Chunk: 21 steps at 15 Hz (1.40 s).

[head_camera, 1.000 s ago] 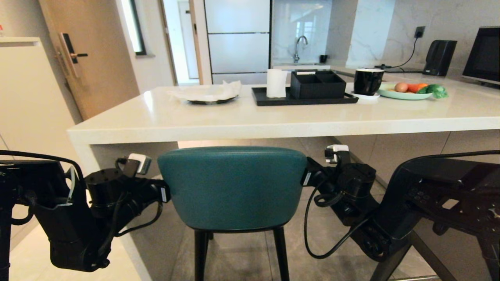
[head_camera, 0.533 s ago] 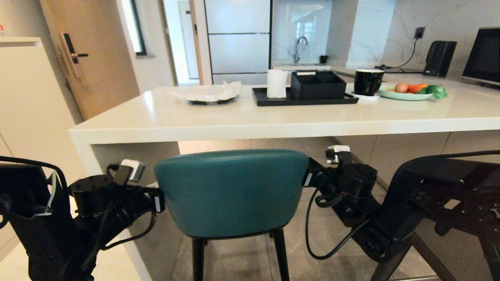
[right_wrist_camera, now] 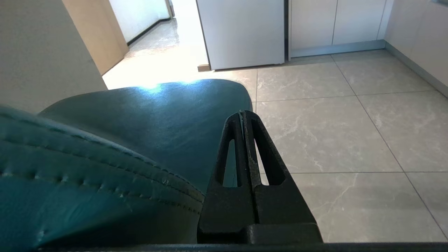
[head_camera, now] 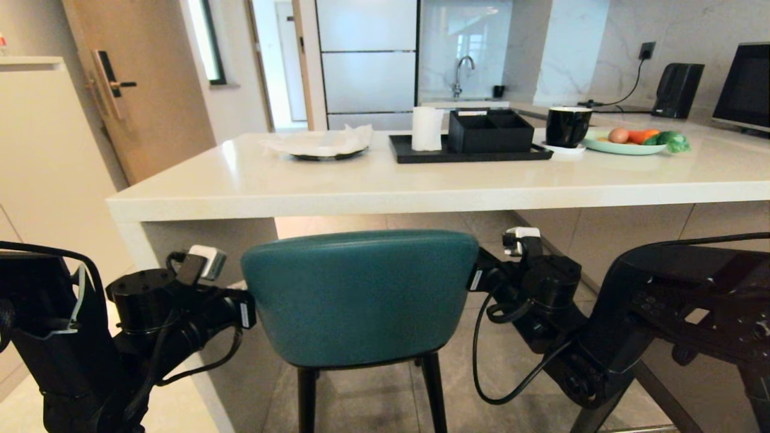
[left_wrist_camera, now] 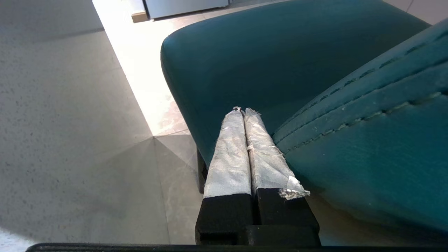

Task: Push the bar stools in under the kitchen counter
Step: Pull the blue chair out from under the dining table

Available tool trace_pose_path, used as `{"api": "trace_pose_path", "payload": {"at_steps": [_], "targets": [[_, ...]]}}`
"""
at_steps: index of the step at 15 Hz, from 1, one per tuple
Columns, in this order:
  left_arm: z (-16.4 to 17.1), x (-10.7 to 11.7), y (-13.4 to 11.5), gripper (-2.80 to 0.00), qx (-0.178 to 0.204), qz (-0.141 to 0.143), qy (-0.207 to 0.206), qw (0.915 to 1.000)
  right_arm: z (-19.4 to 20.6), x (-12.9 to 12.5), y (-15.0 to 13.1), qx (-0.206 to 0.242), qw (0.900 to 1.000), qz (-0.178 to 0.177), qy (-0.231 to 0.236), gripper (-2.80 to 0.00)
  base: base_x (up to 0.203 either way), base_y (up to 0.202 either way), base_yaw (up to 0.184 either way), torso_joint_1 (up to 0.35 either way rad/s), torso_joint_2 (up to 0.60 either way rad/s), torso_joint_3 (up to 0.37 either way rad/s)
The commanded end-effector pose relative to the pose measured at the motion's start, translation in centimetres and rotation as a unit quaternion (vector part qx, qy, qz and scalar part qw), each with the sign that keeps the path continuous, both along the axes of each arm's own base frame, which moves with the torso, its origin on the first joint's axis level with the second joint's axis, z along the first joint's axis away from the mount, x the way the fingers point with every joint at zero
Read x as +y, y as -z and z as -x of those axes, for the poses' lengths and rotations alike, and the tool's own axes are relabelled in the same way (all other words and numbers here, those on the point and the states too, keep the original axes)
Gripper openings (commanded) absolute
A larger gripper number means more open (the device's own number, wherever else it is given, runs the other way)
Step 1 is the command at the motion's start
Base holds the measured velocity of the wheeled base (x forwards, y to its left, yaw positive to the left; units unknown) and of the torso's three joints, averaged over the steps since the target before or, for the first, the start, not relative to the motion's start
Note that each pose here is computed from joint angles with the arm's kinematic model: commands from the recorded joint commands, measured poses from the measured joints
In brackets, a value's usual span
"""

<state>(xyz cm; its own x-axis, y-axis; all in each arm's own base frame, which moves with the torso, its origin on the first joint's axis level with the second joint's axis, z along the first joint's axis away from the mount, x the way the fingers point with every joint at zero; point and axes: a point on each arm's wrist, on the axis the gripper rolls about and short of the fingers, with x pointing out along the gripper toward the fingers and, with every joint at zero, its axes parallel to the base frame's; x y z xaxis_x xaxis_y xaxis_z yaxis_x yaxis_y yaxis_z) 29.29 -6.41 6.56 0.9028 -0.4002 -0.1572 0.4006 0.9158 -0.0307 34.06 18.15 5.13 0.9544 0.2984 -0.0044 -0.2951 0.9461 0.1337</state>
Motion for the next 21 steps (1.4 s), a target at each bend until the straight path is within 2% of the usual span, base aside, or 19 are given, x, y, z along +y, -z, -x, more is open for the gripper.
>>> {"api": "trace_pose_path", "payload": {"at_steps": [1, 21], "targets": [[0.2, -1.0, -0.2, -2.8, -0.008, 0.002, 0.017, 0.9998, 0.1, 0.1, -0.1, -0.004, 1.0, -0.002, 0.0, -2.8, -0.068, 0.0, 0.001, 0.005, 0.0, 0.002], [0.0, -0.4, -0.6, -2.8, -0.016, 0.001, 0.007, 0.9998, 1.9, 0.8, -1.9, -0.017, 1.0, 0.002, -0.02, -2.8, -0.194, 0.0, -0.002, 0.002, 0.0, 0.003]]}}
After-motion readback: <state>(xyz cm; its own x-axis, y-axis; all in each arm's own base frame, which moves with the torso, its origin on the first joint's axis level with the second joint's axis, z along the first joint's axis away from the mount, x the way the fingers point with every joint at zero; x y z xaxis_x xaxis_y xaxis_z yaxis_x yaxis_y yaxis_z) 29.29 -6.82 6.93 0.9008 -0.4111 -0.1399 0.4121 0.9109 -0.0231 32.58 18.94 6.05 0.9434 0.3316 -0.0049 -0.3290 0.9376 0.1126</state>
